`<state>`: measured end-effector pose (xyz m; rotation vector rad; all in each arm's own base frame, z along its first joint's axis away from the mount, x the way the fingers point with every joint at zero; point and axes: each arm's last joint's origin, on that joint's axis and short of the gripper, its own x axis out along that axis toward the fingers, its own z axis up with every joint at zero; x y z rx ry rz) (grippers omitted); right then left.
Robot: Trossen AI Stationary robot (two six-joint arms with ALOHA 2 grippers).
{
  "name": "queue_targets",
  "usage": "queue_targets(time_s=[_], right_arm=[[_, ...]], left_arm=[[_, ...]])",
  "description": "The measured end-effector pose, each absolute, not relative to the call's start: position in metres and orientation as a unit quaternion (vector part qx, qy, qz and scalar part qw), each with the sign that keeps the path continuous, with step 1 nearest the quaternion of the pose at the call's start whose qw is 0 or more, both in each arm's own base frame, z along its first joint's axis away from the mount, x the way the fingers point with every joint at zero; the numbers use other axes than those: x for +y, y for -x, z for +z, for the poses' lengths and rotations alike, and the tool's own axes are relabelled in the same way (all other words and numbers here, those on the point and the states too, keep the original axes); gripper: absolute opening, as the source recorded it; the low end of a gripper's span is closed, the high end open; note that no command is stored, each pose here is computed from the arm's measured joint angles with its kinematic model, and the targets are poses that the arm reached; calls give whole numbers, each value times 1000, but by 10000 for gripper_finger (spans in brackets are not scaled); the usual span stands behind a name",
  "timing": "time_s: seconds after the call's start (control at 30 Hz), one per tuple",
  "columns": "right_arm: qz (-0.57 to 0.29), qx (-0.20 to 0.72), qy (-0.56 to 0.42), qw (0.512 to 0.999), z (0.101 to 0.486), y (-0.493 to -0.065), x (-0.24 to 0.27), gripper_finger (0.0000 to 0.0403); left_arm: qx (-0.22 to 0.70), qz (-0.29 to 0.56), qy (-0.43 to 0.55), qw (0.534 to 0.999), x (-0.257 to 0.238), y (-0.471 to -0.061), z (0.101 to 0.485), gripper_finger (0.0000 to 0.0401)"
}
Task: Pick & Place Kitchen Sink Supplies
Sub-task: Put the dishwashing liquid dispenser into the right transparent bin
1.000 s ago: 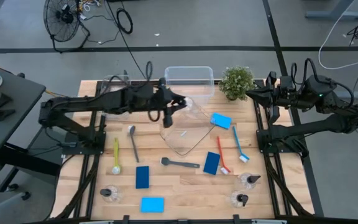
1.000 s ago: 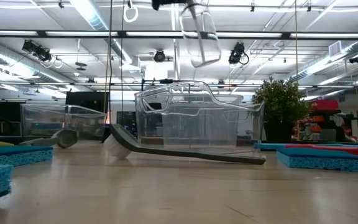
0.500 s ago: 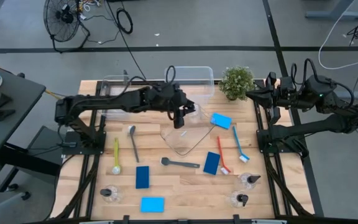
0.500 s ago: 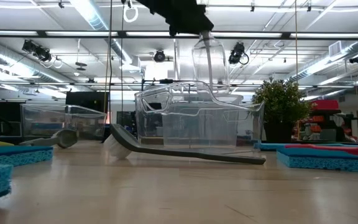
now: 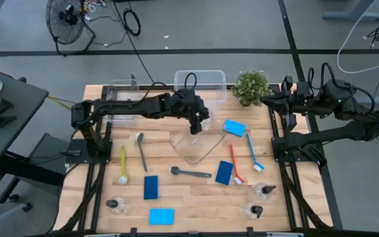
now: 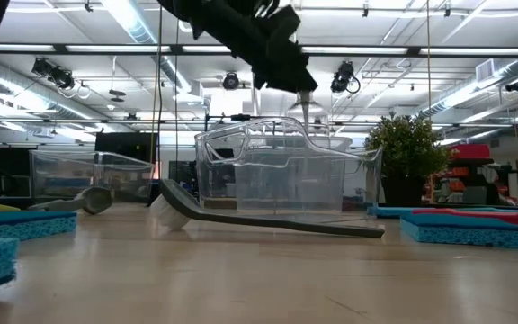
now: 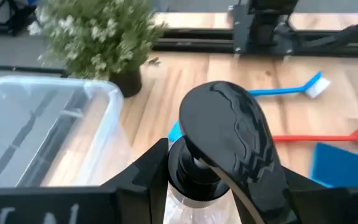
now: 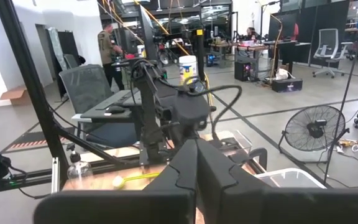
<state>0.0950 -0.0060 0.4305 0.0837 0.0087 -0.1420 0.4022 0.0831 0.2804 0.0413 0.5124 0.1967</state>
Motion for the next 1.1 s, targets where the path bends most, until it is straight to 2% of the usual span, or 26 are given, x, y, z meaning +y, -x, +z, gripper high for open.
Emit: queue_targets(time_s=[0.5, 0.83, 1.1], right_arm=[[-71, 5, -31, 997, 430, -95, -6, 6], [-65, 5, -30, 997, 431, -95, -6, 6], [-47, 3, -30, 998, 431, -95, -5, 6]], left_arm=[[260, 111, -3, 959, 94, -404, 272, 147], [291, 105, 22, 951, 95, -413, 247, 151], [287, 108, 25, 952, 98, -412, 248, 155]])
